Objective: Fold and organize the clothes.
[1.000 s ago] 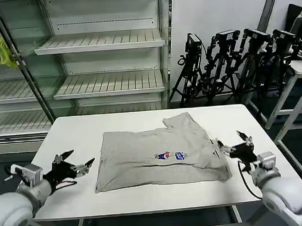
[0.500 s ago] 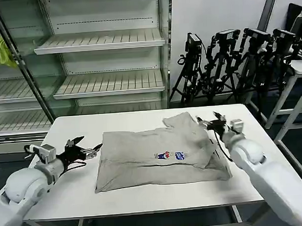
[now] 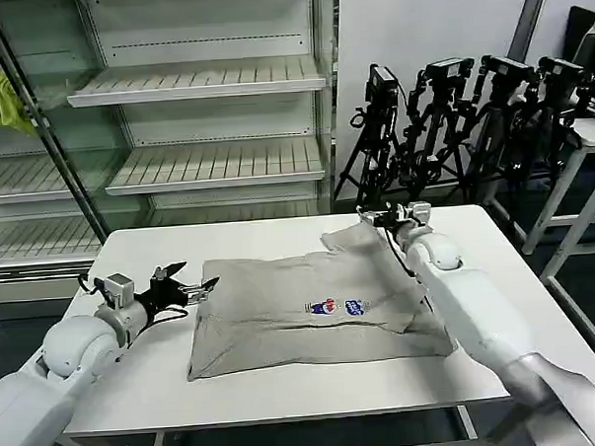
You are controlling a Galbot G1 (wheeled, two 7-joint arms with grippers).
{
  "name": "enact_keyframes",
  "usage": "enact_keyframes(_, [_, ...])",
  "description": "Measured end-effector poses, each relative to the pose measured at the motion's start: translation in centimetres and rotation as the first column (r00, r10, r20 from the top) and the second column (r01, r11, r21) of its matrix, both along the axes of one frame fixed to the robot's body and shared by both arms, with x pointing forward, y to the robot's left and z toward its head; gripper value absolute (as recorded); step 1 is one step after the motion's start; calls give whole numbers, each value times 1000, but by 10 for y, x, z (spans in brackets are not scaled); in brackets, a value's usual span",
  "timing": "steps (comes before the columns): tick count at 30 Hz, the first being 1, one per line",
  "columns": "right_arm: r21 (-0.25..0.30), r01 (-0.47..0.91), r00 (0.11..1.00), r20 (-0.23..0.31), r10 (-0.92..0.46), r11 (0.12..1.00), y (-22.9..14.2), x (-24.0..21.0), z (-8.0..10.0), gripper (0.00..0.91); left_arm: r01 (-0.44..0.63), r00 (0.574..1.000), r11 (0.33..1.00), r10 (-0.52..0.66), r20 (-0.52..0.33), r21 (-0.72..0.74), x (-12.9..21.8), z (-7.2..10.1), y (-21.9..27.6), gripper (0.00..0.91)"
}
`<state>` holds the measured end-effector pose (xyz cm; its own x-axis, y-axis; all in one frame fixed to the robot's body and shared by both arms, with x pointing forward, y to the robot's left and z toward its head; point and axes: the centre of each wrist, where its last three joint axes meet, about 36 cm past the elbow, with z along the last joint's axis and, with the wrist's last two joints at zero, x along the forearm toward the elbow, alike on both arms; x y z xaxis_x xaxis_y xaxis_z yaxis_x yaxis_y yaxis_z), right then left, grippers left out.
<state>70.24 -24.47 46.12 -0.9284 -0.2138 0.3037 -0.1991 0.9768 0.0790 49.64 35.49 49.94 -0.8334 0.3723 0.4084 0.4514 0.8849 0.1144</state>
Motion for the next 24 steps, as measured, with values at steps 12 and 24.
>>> enact_keyframes(12, [-11, 34, 998, -59, -34, 999, 22, 12, -18, 907, 5, 1000, 1000, -5, -4, 2, 41, -20, -4, 907])
enact_keyframes(24, [-29, 50, 995, -81, -52, 998, 20, 7, -27, 907, 15, 1000, 1000, -15, -17, 15, 82, -36, -15, 897])
